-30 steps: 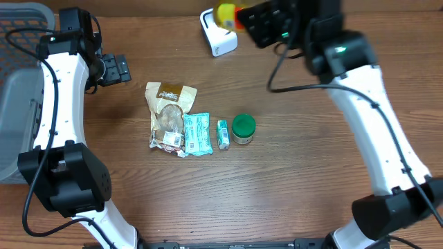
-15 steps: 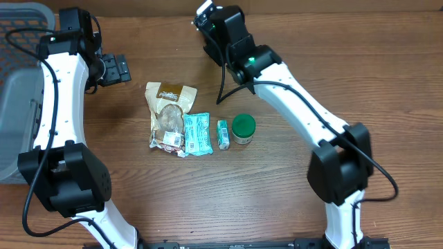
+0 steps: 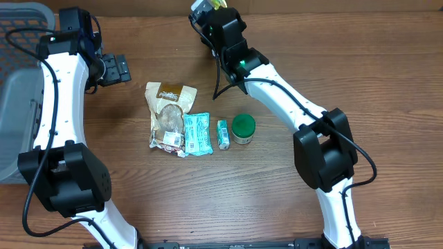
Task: Scan the item barcode
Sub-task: 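Hold the yellow bottle in front of the white scanner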
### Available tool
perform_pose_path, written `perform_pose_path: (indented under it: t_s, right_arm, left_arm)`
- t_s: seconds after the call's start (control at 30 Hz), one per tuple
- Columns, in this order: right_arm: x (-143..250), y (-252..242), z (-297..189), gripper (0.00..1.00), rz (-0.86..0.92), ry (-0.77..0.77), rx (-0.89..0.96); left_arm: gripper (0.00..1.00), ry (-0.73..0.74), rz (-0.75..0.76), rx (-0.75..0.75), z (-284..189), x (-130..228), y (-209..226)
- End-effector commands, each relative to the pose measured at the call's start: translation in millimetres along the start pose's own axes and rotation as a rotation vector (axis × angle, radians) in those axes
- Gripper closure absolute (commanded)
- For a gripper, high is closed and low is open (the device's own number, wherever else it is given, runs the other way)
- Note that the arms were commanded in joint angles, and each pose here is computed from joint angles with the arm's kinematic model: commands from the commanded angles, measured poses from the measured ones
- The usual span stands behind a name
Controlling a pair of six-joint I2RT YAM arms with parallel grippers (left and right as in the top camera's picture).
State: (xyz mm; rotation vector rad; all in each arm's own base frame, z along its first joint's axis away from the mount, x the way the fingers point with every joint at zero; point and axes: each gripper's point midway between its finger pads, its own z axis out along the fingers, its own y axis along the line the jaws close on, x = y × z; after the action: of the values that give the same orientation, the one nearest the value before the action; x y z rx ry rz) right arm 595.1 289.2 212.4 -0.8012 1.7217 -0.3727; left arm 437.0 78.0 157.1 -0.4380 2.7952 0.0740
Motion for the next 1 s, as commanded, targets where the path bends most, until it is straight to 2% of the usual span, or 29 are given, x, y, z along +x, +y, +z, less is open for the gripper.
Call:
perform_pose_path:
  t_s: [0.0,0.3,0.57,0.97]
  right_arm:
    - [-9,-12,4,0.96,-0.070,-0.034,0.055]
    - [4,-9,27,0.96,-0.313,-0.070,0.094]
    - [15,-16,40,0.96,-0.329,-0.096,0.093]
    - [15,12,43,0.96,-0.347,-0.158,-0.031]
  left_arm:
    - [0.00,-0.022,0.024,-0.004,-7,-4,-2]
    - [0.00,-0.022,0.024,-0.004,-7,-4,-2]
    - [0.00,-0.022,0.024,-0.004,-7,-4,-2]
    - [0.00,-0.022,0.024,-0.004,-7,-4,-2]
